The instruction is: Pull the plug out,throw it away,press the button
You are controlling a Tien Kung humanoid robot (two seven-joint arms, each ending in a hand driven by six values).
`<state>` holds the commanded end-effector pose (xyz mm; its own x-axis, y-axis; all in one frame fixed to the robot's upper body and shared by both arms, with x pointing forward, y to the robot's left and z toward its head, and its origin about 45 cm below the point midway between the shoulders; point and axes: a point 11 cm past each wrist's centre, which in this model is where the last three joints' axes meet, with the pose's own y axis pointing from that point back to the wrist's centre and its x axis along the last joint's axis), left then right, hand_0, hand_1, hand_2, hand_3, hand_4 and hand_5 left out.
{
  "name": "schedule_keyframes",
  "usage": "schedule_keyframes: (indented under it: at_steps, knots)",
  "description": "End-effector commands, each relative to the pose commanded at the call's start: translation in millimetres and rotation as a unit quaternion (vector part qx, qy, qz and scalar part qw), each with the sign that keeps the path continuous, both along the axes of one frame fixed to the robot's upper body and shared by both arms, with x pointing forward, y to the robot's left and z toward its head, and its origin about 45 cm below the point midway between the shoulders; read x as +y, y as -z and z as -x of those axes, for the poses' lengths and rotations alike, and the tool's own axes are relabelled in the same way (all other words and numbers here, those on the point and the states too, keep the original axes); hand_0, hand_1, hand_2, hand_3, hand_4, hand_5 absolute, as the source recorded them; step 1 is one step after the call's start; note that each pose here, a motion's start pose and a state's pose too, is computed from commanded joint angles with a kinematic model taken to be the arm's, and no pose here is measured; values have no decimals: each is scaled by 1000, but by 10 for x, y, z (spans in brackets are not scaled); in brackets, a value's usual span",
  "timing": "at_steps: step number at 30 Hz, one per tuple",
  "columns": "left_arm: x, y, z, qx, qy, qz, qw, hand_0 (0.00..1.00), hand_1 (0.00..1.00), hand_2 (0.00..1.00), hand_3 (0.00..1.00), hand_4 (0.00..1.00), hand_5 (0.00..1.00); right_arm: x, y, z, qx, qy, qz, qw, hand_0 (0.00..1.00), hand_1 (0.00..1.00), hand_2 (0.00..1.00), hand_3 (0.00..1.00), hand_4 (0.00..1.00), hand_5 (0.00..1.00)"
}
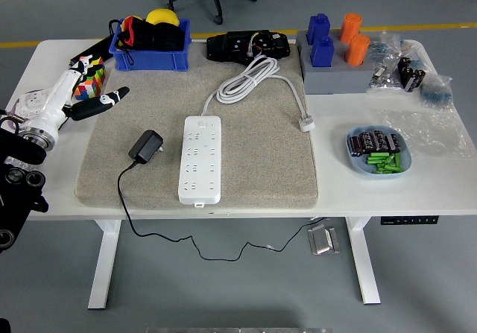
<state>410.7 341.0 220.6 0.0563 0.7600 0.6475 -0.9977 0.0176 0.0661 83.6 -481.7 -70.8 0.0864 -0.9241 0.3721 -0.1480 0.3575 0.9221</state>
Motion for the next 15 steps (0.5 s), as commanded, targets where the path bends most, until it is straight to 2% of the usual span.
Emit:
schedule_keyframes:
  at_steps: [7, 15]
  knots:
    - [0, 68, 44, 10, -1, -1, 1000, 909, 913, 903, 953, 888, 537, -23, 7, 90, 8, 0, 3, 1000, 767, 729, 724, 713, 883, 658]
    - [-12, 71, 70, 10, 0, 2, 1000, 910, 913, 903, 953, 863, 520, 35, 36, 109, 9, 1, -4, 1000, 767, 729, 724, 713, 883, 658]
